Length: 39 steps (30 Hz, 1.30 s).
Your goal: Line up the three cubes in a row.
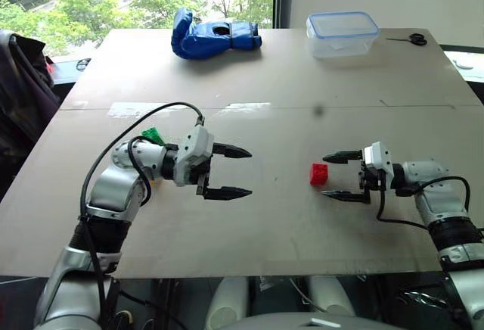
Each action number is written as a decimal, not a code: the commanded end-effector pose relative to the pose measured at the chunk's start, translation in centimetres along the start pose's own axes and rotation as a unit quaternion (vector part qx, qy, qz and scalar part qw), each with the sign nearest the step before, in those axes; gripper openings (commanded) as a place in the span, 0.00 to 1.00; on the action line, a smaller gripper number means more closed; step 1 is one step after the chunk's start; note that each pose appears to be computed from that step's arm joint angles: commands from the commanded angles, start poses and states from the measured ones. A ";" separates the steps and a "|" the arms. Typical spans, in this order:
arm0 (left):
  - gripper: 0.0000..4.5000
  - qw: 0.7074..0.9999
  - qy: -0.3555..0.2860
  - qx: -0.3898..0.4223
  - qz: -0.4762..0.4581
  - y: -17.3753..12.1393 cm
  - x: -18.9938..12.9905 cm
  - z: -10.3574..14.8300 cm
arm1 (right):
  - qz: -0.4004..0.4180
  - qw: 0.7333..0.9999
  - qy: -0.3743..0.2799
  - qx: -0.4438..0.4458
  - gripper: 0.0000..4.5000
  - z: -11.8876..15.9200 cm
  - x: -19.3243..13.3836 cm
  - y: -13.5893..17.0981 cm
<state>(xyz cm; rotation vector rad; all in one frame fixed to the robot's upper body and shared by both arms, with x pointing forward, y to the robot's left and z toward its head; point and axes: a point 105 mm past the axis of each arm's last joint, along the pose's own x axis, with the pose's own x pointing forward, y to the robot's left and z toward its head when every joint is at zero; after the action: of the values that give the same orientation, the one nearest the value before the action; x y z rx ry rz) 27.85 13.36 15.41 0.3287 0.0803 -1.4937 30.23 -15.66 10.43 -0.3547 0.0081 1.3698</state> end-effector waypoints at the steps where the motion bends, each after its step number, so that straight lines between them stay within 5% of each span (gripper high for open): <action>1: 1.00 0.991 -0.067 0.027 0.110 1.1 -2.1 2.4 | -0.026 0.998 -0.049 -0.013 0.99 4.4 -2.0 0.7; 5: 1.00 0.954 -0.113 -0.007 0.276 1.9 -4.8 2.4 | -0.059 0.993 -0.101 -0.018 0.99 8.1 -1.4 2.2; 9: 1.00 0.930 -0.086 -0.072 0.349 -0.2 -7.4 -0.7 | -0.058 0.988 -0.145 0.000 0.99 10.5 -0.2 3.5; 16: 1.00 0.877 -0.034 -0.064 0.475 0.6 -14.3 -3.0 | -0.081 0.987 -0.139 0.021 0.99 9.9 1.4 2.8; 20: 1.00 0.859 -0.057 -0.065 0.504 1.6 -15.3 -2.1 | -0.082 0.987 -0.139 0.013 0.99 10.0 1.7 2.7; 28: 1.00 0.811 0.009 -0.100 0.576 4.0 -16.2 -5.0 | -0.102 0.985 -0.139 0.004 0.99 10.3 1.5 2.2; 33: 1.00 0.799 0.063 -0.127 0.585 4.9 -13.9 -5.3 | -0.117 0.984 -0.135 0.002 0.99 10.2 1.0 2.1; 39: 1.00 0.726 0.100 -0.133 0.667 4.6 -16.7 -5.1 | -0.128 0.982 -0.136 0.002 0.99 10.2 0.5 2.1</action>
<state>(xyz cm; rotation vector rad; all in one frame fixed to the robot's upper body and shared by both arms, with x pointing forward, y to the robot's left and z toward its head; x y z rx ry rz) 32.13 29.49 13.87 0.1811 0.2143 -0.0773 26.70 -12.06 18.01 -0.1315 -0.1899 1.1604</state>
